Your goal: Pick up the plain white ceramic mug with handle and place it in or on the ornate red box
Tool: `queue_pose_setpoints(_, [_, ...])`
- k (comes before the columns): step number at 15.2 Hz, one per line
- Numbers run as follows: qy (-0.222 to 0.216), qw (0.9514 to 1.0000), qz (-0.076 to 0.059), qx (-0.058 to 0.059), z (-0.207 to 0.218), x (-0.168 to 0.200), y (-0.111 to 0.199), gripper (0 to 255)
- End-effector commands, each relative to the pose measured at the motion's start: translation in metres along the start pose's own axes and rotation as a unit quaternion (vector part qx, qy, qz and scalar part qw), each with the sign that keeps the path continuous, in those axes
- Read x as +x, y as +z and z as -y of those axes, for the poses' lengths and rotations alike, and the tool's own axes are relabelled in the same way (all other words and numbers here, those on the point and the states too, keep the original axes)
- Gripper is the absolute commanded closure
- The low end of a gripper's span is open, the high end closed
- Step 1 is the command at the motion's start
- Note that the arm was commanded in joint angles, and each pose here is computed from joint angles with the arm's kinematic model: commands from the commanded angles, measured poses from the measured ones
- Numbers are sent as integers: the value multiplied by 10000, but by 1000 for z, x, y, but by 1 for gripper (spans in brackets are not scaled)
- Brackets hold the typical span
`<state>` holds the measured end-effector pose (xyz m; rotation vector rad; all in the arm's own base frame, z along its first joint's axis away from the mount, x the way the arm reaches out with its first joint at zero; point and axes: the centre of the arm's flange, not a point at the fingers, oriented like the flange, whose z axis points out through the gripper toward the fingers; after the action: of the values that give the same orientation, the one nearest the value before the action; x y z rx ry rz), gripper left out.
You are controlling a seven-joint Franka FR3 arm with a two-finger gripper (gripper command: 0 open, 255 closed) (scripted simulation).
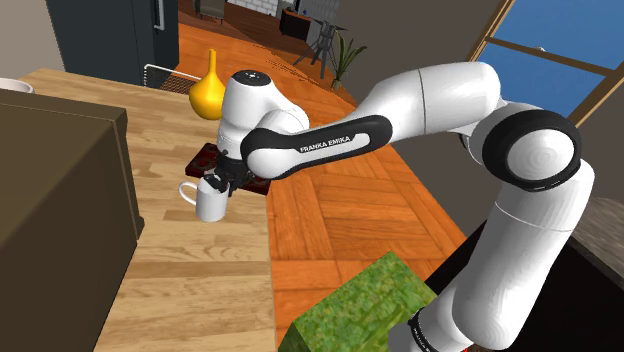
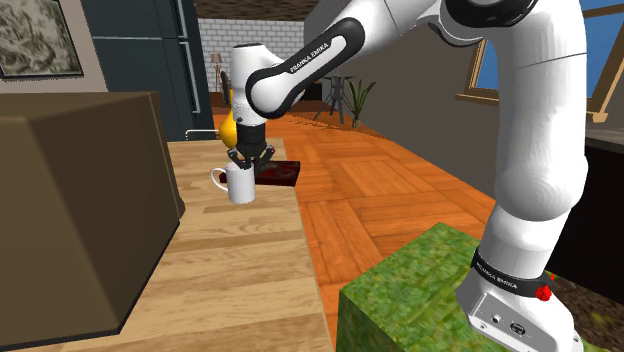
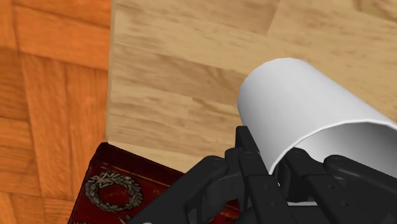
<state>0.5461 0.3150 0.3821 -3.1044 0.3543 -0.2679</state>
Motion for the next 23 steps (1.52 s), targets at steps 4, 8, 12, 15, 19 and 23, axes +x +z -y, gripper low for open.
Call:
queue_pose_setpoints(4, [0, 10000, 1, 0, 1, 4, -28, 255])
queue_pose_setpoints(8, [0, 10000, 1, 0, 1, 7, -49, 255])
queue_pose_setpoints(12, [0, 10000, 1, 0, 2, 11, -70, 255])
queue_pose_setpoints(15, [0, 10000, 1, 0, 2, 14, -85, 255])
queue_pose_setpoints(19, [0, 10000, 1, 0, -13, 50, -83, 255])
queue_pose_setpoints(23, [0, 10000, 1, 0, -32, 99, -81, 255])
